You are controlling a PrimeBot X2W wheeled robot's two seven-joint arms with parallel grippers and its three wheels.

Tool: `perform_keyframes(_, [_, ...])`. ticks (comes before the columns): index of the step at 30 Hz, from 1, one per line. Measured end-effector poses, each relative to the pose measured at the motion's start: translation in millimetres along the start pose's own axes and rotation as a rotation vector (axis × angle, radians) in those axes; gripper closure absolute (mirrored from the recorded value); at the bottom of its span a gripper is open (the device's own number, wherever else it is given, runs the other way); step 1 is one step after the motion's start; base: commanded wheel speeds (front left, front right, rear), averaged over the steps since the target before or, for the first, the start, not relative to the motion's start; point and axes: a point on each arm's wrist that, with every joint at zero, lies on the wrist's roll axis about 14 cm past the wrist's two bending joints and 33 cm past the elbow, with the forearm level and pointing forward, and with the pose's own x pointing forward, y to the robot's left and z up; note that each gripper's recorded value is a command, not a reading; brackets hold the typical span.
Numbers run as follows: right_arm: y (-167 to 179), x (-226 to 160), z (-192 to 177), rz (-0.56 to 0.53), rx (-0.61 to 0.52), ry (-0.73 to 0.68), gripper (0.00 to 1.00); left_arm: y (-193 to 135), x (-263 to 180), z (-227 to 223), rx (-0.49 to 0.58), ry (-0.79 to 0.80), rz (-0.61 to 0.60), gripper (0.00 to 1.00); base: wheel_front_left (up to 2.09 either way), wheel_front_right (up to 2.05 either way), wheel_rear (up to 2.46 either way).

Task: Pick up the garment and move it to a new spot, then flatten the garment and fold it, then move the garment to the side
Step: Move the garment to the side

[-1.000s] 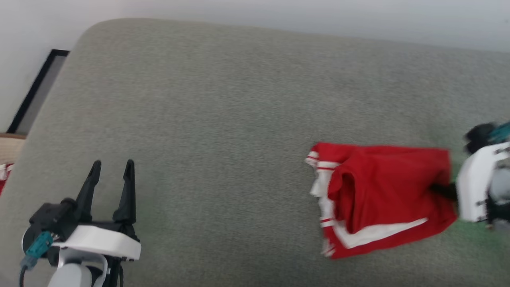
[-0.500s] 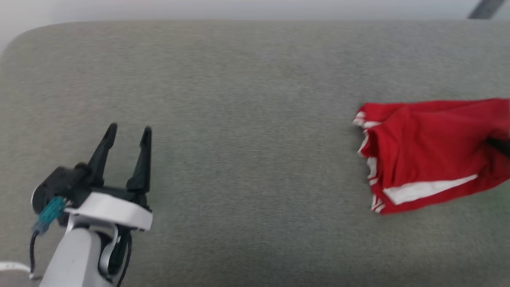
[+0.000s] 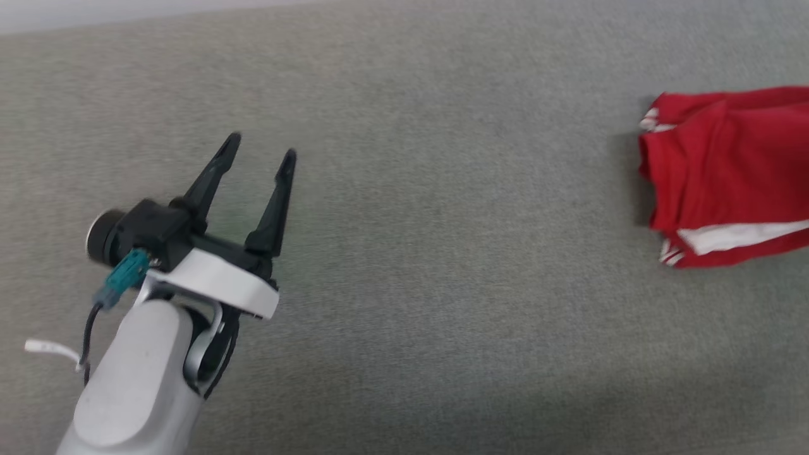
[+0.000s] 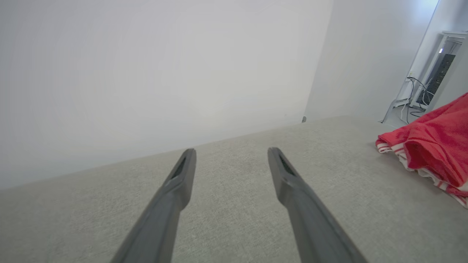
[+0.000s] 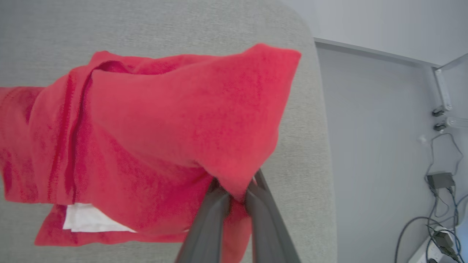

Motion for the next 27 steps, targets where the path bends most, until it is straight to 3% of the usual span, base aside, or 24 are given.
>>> perform_keyframes(13, [-78.9, -1.9, 14.9, -0.261, -0.122, -0.109, 1.00, -49.2, 57.2, -24.5, -0.029, 0.016, -0.211, 0.00, 0.00, 0.00, 0.00])
perform_keyframes(20, [-97.0, 12.5, 5.7, -0.343, -0.211, -0.090, 1.00, -65.6, 75.2, -38.5, -0.055, 0.027, -0.276, 0.00, 0.00, 0.00, 0.00])
perform_keyframes(27, [-81.7, 39.8, -12.5, -0.329, -0.208, -0.060, 1.00, -66.1, 80.1, -48.7, -0.063, 0.044, -0.288, 0.00, 0.00, 0.00, 0.00])
